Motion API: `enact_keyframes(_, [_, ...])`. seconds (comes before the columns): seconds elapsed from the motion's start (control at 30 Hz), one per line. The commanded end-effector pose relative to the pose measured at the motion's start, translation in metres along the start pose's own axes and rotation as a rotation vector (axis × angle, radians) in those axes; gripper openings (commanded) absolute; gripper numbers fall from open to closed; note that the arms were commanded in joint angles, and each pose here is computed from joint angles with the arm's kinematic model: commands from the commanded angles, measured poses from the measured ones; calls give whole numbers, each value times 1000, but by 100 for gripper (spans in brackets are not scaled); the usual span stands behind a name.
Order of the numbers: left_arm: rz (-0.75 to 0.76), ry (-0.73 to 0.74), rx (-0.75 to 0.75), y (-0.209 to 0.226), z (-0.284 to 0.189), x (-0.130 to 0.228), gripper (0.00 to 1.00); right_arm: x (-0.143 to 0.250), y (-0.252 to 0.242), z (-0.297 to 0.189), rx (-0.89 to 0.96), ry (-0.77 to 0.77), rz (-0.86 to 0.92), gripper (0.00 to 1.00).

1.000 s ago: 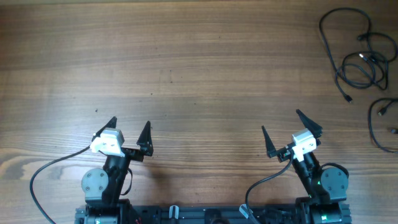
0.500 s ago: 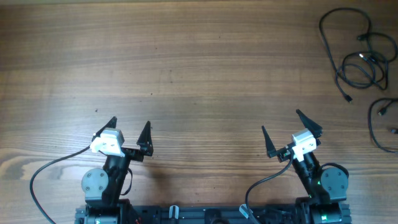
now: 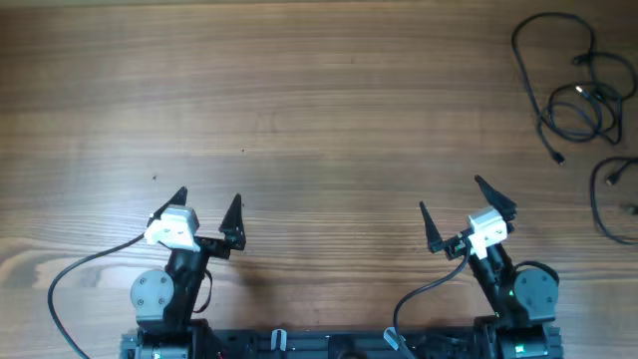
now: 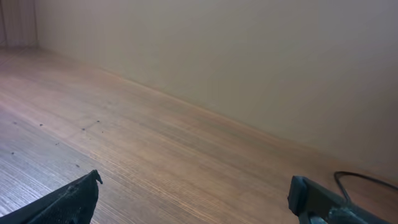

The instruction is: Untangle cables

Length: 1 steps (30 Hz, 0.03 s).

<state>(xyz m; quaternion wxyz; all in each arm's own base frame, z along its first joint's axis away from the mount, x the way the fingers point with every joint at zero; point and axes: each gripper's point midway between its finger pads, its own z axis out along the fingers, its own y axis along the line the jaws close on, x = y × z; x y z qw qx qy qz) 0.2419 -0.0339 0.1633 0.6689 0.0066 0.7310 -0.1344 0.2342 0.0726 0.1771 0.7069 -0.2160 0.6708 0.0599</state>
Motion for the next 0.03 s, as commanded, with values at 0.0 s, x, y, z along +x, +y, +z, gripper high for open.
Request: enact_keyframes(0.0, [20, 0, -9, 2, 0, 3, 100, -1, 0, 0, -1, -6, 15, 100])
